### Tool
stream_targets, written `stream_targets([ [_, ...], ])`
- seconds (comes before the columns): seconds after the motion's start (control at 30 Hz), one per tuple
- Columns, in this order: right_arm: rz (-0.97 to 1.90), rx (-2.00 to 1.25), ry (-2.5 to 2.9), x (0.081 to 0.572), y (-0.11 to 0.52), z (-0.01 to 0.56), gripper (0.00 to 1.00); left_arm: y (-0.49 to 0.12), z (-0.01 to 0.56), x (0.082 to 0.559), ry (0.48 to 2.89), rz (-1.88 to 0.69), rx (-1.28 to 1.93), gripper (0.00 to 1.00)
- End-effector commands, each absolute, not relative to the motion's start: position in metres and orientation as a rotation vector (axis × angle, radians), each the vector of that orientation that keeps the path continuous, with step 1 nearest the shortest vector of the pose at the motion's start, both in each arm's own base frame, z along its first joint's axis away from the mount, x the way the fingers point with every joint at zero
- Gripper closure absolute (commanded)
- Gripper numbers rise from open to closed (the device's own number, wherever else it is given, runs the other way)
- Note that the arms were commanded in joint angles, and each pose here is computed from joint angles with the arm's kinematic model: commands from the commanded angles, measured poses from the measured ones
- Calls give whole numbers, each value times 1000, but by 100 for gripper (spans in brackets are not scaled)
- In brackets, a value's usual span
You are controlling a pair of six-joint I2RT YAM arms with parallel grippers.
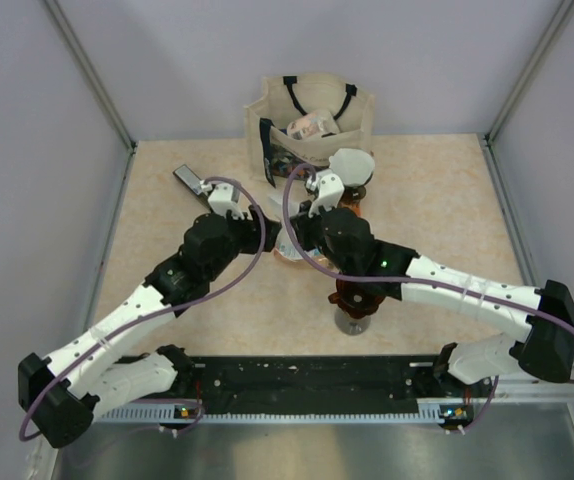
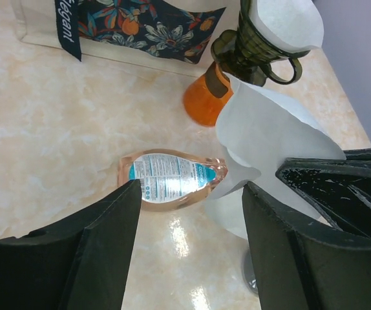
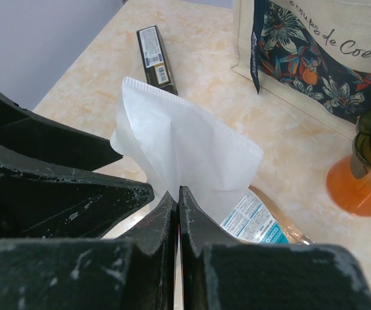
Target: Place the coffee filter in the dripper
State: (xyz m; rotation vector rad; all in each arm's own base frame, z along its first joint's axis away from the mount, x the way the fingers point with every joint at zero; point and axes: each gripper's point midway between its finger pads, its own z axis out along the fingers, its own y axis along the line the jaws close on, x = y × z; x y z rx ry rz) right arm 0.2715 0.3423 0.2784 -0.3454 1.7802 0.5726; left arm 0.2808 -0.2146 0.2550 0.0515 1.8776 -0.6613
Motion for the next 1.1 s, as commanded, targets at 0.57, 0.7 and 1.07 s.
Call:
stream_targets([
  [0.57,709,-297,1701,275,342,311,100,-226,295,288,1715,-643,90,21],
  [0.7,710,-289,1699,273,339,314,100,-218,290,298,1731,-572,31,28],
  [1.07,691,-287,1740,277,342,303,100,-219,287,301,1709,-532,-8,34],
])
